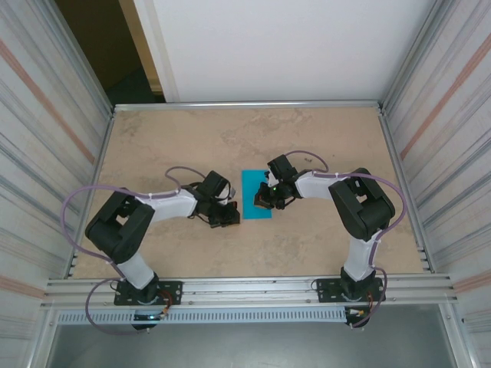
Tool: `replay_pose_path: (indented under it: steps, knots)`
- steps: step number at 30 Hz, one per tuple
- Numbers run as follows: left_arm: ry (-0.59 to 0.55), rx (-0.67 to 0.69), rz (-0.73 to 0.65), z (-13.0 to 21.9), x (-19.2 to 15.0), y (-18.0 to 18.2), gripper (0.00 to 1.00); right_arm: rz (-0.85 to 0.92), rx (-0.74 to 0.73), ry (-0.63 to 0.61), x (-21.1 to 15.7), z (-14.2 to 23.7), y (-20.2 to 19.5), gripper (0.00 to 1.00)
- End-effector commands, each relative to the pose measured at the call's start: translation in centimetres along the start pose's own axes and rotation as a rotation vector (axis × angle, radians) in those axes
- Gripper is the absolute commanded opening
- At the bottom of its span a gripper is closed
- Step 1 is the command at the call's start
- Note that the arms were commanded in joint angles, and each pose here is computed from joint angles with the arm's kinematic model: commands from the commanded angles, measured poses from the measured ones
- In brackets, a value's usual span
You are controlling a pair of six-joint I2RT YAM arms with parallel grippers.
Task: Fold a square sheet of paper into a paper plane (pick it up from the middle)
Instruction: Fold the triangle a second time at the center of the table.
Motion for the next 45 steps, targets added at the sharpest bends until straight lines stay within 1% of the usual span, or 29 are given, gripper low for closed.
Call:
replay_pose_path:
  steps: [1,5,9,11,17,20,26,29,39,45]
  knots:
    - [-0.069,-0.046,-0.02,1.8,2.1,-1.8,0.05,-0.093,-0.169,-0.014,0.1,-1.3,-4.2,0.0]
    - [-0.108,-0.075,-0.025,1.0,4.3,-2.5,0.05,-0.098,-0.165,-0.014,0.1,-1.4,-4.2,0.0]
    - [-0.113,-0.085,-0.013,-0.6,5.8,-2.4,0.05,-0.103,-0.158,-0.012,0.0,-1.4,-4.1,0.0]
    - [-0.097,-0.067,-0.001,-1.2,5.9,-1.9,0.03,-0.102,-0.153,-0.016,0.1,-1.2,-4.0,0.0]
    - [-0.033,-0.009,0.045,-2.4,4.1,-0.1,0.01,-0.088,-0.124,-0.027,0.2,-0.6,-3.1,0.0]
    - [-0.013,0.016,0.064,-2.7,3.0,0.7,0.0,-0.063,-0.088,-0.039,0.5,0.0,-1.9,0.0]
    - [0.015,0.057,0.094,-3.1,1.7,1.9,0.0,0.07,-0.004,-0.087,0.4,1.8,1.4,0.0]
    - [0.017,0.058,0.094,-3.3,1.6,2.0,0.0,0.125,0.016,-0.081,0.0,1.9,2.3,0.0]
    - [0.015,0.055,0.093,-3.4,1.7,2.0,0.0,0.132,0.019,-0.012,-0.8,-0.1,2.4,0.0]
    - [0.031,0.081,0.123,-3.4,1.2,2.5,0.0,0.099,-0.026,-0.032,0.2,-0.5,1.4,0.0]
Point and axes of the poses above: each hand's point on the last joint's axis, 136 mm out from that joint toward the fingers, its own z axis back along the fingers, its own y axis along the line the jaws close on, x = y × z, the point moved 5 cm from there along z, back along the fingers, and after that the axes turned 15 degrees about -z, right-handed, at the moved point
